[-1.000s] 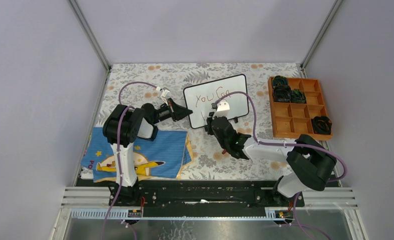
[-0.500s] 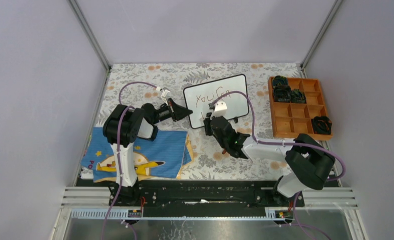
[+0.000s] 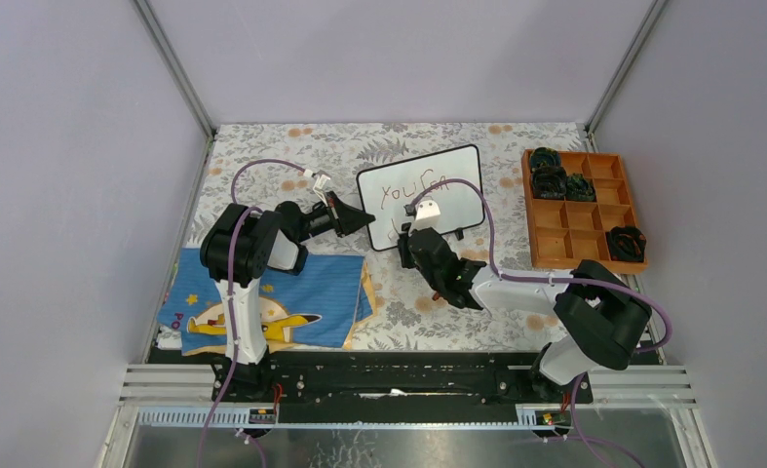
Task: Write a sentence on the whiteboard
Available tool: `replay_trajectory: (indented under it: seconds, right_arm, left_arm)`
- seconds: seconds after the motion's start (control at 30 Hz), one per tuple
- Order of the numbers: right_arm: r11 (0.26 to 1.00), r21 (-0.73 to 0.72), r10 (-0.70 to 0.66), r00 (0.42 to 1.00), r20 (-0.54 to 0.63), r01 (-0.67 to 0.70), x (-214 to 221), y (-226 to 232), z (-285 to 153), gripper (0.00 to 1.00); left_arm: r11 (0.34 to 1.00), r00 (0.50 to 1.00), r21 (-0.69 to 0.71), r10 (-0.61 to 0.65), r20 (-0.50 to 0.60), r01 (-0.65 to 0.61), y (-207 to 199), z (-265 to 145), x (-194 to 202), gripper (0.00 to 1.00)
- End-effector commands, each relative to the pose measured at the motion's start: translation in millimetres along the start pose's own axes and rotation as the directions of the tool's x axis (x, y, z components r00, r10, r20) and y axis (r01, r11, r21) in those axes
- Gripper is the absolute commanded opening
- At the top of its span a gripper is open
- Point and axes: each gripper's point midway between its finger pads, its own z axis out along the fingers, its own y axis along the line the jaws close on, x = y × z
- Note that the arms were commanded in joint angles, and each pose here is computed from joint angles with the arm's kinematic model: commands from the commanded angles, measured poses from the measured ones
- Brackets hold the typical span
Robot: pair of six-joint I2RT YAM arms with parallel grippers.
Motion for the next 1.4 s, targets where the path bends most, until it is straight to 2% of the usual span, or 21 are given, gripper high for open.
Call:
replay_trajectory:
  seconds: [0.0,0.93,1.17,1.37]
  right_arm:
    - [0.999,0.054,0.002,0.999,0.037,-0.004,-13.1,-7.6,-1.7,0.00]
    - [0.992,0.123,0.016,0.993,0.114,-0.030,-52.0,-21.8,2.5,0.00]
    - [0.998,0.044,0.042,0.987,0.155,-0.049,-59.1,-16.3,-12.8,0.00]
    - [0.997,0.062,0.042,0.985,0.169,-0.053,-64.0,-23.9,-18.6,0.00]
  left_arm:
    - [1.000,1.000,0.004,0.008,-0.022,-0.008,-5.1,1.0,6.3,0.00]
    - [1.000,1.000,0.004,0.008,-0.026,-0.007,-5.1,1.2,7.3,0.00]
    - [1.000,1.000,0.006,0.007,-0.023,-0.007,-5.2,1.7,6.5,0.00]
    - [1.000,1.000,0.006,0.007,-0.023,-0.007,-5.9,1.9,6.5,0.00]
